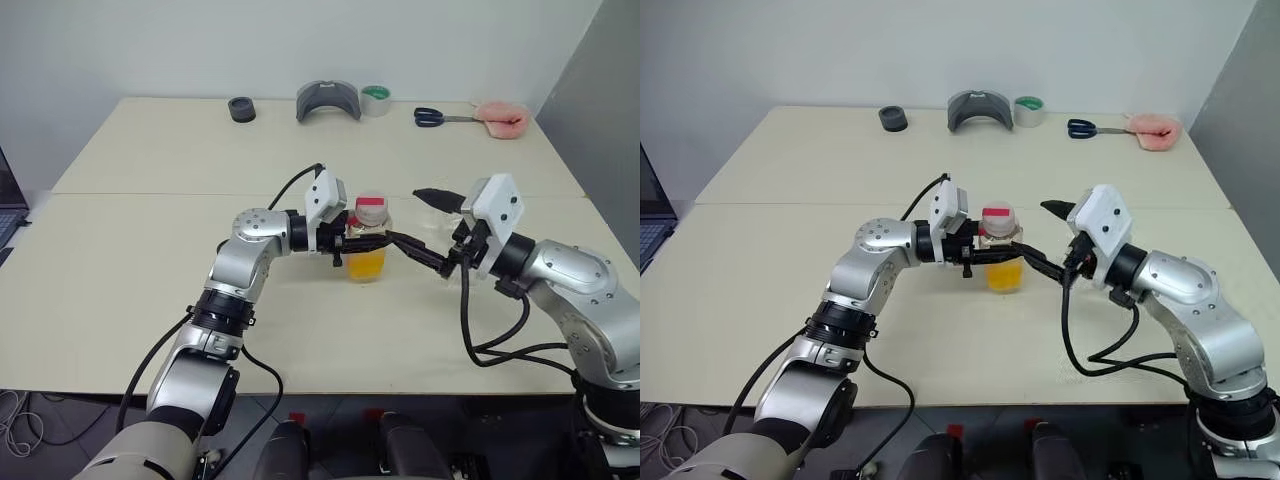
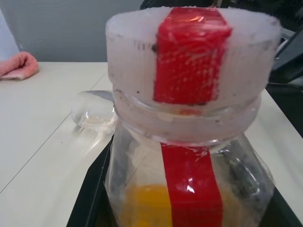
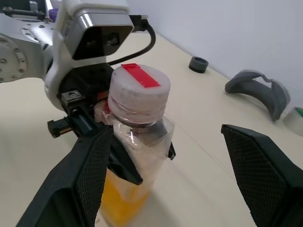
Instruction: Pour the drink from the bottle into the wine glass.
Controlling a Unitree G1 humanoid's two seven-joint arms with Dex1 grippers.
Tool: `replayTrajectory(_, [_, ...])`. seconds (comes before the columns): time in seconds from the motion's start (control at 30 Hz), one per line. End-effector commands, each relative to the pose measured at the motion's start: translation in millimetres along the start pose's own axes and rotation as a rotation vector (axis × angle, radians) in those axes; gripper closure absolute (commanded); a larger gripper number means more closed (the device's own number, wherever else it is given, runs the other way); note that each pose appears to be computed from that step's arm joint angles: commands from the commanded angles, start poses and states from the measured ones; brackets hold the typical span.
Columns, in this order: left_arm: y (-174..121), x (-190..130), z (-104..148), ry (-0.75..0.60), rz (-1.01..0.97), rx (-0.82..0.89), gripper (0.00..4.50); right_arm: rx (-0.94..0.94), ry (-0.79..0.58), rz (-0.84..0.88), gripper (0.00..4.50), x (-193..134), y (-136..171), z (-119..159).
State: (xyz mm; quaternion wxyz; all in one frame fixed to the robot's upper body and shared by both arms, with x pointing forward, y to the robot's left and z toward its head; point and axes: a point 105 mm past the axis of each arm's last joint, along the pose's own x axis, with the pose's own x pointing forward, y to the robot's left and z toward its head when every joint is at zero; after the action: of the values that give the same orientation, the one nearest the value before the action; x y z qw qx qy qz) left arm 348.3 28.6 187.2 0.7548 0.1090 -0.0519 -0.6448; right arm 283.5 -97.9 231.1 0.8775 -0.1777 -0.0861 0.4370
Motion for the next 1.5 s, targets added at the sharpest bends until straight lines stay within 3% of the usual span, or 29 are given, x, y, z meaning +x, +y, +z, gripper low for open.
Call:
replayTrajectory(0.03, [-1, 2, 18, -0.042, -0.017, 0.059, 2.79, -0.034, -0.059, 0.033, 0.62, -2, 8, 18])
replayTrajectory(0.83, [-3, 3, 21, -0.051, -0.022, 0.058, 2.79, -0.030, -0.178, -0.011, 0.62, 17, 9, 44])
replayTrajectory(1.5, [-4, 5, 20, -0.051, -0.031, 0.058, 2.79, -0.097, -0.100, -0.040, 0.62, 30, 6, 22])
